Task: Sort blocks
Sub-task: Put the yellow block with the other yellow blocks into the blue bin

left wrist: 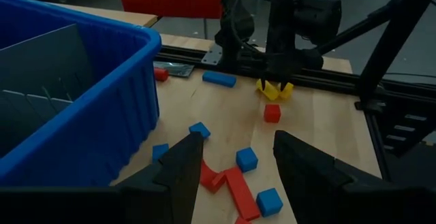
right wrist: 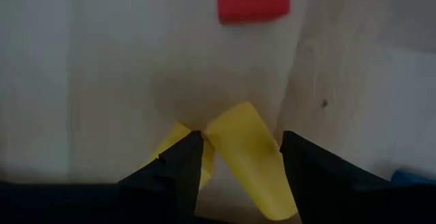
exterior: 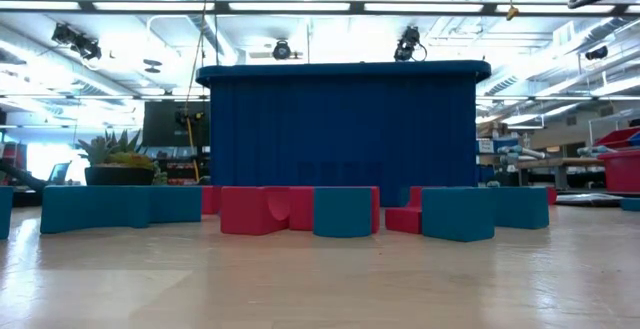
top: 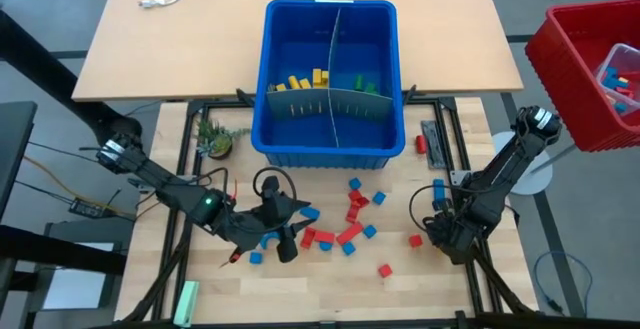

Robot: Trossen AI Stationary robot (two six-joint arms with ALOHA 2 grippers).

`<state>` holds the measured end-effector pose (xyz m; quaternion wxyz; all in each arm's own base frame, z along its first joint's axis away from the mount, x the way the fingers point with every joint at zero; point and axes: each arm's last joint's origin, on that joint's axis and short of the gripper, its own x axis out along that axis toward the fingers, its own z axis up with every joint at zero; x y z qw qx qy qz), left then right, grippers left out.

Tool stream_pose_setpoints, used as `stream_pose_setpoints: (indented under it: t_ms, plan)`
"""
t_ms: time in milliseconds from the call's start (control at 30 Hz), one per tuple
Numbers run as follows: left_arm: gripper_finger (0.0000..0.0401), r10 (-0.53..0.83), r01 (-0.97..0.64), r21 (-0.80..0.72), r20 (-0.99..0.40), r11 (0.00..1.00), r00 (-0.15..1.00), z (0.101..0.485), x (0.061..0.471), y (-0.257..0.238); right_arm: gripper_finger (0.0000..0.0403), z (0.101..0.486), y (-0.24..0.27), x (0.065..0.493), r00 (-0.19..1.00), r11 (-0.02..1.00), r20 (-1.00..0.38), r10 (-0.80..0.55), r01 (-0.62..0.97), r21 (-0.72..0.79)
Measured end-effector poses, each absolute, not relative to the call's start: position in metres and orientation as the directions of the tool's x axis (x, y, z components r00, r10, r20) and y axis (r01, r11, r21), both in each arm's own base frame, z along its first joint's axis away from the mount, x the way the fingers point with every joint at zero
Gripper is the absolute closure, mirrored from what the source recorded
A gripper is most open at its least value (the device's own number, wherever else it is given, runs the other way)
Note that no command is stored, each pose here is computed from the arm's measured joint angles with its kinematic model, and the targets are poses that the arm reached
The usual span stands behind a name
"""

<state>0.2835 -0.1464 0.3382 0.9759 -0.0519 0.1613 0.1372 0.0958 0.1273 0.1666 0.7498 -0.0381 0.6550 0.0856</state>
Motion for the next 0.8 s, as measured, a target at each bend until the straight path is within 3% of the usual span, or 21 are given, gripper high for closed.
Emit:
stream_pose_setpoints:
  t_ms: [567,800]
  plan:
    - [0.0209,0.251,-0.286,-0.06,-0.329,0.956,0.91,0.338,0.283,-0.146,0.0238,0.138,0.115,0.087,0.104,0.994,-0.993,0.052,-0.097,0.042]
    - [0.0209,0.251,-0.285,-0.057,-0.331,0.957,0.91,0.338,0.283,-0.146,0.0286,0.137,0.116,0.088,0.125,0.997,-0.99,0.062,-0.052,0.056]
